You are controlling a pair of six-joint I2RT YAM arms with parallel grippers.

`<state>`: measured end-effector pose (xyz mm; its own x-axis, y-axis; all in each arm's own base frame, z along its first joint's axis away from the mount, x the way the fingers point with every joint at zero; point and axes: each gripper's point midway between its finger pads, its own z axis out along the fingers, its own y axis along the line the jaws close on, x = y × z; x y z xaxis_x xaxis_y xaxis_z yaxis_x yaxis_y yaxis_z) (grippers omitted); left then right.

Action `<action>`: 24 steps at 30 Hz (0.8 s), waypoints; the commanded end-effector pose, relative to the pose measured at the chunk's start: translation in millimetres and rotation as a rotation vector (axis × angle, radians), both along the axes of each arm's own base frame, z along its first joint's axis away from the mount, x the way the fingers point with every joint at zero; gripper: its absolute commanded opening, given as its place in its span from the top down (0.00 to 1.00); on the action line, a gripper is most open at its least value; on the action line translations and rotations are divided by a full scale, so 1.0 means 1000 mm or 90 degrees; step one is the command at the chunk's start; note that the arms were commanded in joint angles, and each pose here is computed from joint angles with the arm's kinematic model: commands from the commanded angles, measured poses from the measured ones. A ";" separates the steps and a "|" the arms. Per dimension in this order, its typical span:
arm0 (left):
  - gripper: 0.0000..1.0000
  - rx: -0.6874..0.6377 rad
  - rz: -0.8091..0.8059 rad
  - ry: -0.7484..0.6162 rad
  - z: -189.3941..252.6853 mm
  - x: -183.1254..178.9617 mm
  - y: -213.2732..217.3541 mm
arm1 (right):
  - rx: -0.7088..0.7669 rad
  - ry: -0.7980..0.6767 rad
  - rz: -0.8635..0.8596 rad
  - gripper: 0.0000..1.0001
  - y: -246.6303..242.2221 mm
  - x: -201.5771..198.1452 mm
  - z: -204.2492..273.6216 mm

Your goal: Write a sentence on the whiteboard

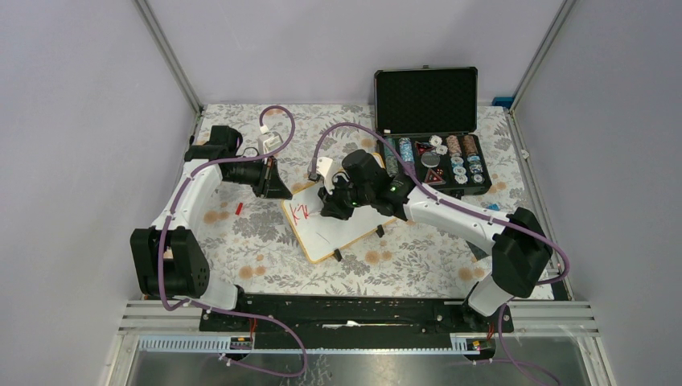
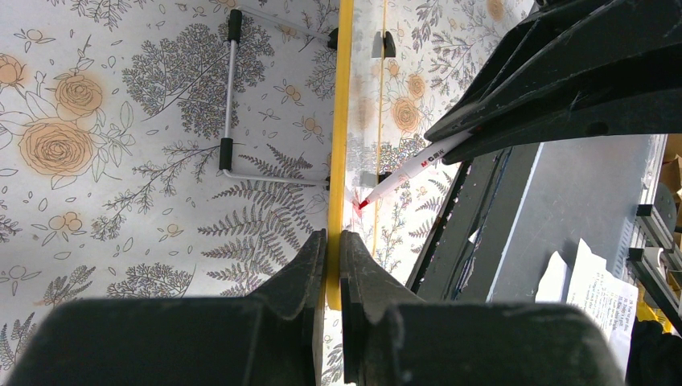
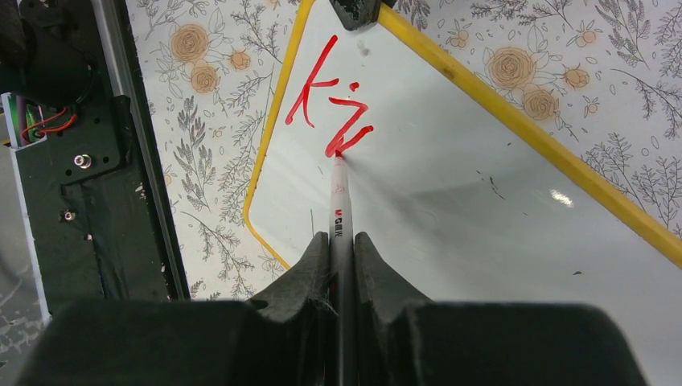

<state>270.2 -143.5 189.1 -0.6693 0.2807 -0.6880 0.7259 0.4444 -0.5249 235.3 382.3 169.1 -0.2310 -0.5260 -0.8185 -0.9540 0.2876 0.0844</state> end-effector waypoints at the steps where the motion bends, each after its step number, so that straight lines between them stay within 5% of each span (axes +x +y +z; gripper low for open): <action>1: 1.00 -0.002 -0.019 0.000 -0.002 -0.009 -0.005 | 0.028 -0.054 -0.031 1.00 0.004 0.018 0.029; 24: 1.00 -0.003 -0.020 0.002 -0.003 -0.008 -0.005 | 0.046 -0.056 -0.070 1.00 -0.011 0.040 0.040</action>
